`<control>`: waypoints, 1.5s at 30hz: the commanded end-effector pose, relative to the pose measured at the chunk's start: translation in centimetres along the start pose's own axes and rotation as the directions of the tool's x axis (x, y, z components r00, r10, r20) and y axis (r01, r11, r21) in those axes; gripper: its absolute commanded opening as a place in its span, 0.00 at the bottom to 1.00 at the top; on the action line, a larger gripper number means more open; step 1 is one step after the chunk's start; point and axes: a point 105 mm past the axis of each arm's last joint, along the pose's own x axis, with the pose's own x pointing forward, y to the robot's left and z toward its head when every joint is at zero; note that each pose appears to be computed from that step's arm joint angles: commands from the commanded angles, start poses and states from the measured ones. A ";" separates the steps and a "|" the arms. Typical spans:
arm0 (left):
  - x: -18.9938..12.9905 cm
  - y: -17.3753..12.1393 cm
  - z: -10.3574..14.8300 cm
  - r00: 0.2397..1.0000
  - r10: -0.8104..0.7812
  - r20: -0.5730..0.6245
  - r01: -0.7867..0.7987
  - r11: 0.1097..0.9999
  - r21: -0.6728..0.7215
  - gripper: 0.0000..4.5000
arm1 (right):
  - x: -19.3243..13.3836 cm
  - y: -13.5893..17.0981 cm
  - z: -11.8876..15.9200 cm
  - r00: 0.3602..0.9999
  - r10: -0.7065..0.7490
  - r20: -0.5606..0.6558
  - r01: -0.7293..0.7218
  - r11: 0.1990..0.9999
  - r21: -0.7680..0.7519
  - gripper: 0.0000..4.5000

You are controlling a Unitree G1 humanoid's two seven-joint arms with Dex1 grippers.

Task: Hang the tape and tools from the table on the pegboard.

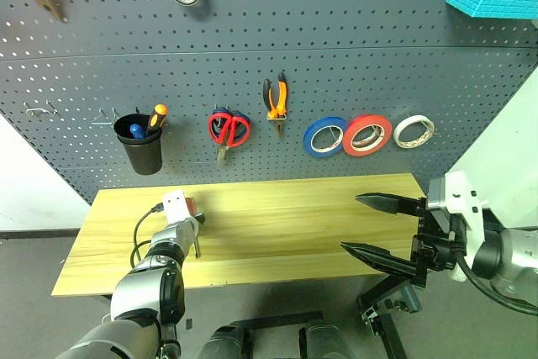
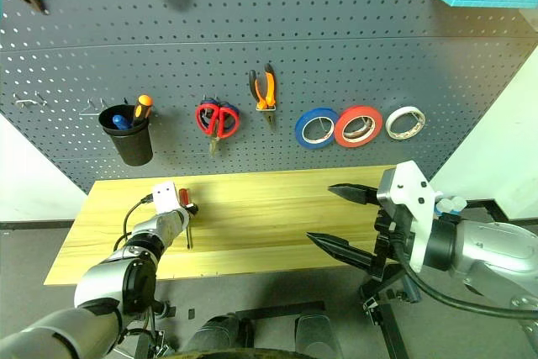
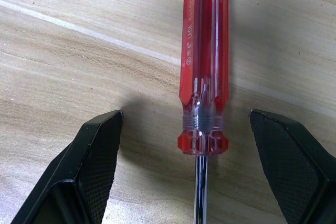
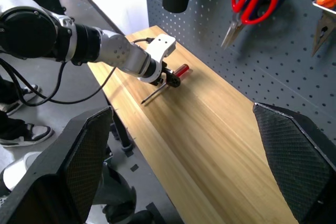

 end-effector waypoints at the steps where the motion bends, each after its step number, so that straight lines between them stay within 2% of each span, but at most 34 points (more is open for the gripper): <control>1: -0.1 -0.5 0.6 1.000 -0.010 0.012 0.010 1.000 0.003 0.89 | -0.1 0.6 0.7 1.000 0.012 0.006 -0.012 0.999 -0.036 1.00; 4: -0.1 -0.5 0.5 1.000 -0.010 0.010 0.009 1.000 0.009 0.89 | -0.1 0.6 0.7 1.000 0.013 0.005 -0.013 0.999 -0.032 1.00; 7: -0.1 -0.5 0.3 1.000 -0.005 0.006 0.005 1.000 0.013 0.76 | 0.0 0.6 0.7 1.000 0.012 0.005 -0.012 0.999 -0.030 1.00; 14: -0.1 -0.4 0.1 1.000 -0.003 0.002 0.003 1.000 0.015 0.23 | 0.0 0.6 0.6 1.000 0.012 0.007 -0.012 1.000 -0.028 1.00; 15: -0.1 -0.4 0.1 1.000 -0.003 0.002 0.003 1.000 0.015 0.18 | 0.0 0.6 0.6 1.000 0.012 0.008 -0.012 1.000 -0.027 1.00; 23: -0.2 -0.7 0.2 1.000 -0.017 0.012 0.016 0.999 0.043 0.18 | 0.3 0.5 0.5 1.000 0.010 0.007 -0.010 1.000 -0.027 1.00; 27: -0.4 -1.4 0.4 0.998 -0.052 0.043 0.047 0.992 0.121 0.18 | 0.5 0.3 0.4 1.000 0.006 0.012 -0.005 1.000 -0.030 1.00; 32: -1.1 -2.0 -0.6 0.993 -0.097 0.073 0.078 0.970 0.230 0.18 | 0.8 0.1 0.5 1.000 0.006 0.030 -0.005 0.999 -0.037 1.00; 39: -4.0 -2.1 -2.6 0.981 -0.165 0.101 0.119 0.926 0.360 0.18 | 0.9 -0.3 0.5 0.999 0.002 0.033 0.000 0.999 -0.043 1.00; 45: -6.9 -2.2 -2.3 0.962 -0.216 0.165 0.120 0.882 0.455 0.18 | 1.1 -0.4 0.2 0.999 -0.002 0.033 0.003 0.999 -0.042 1.00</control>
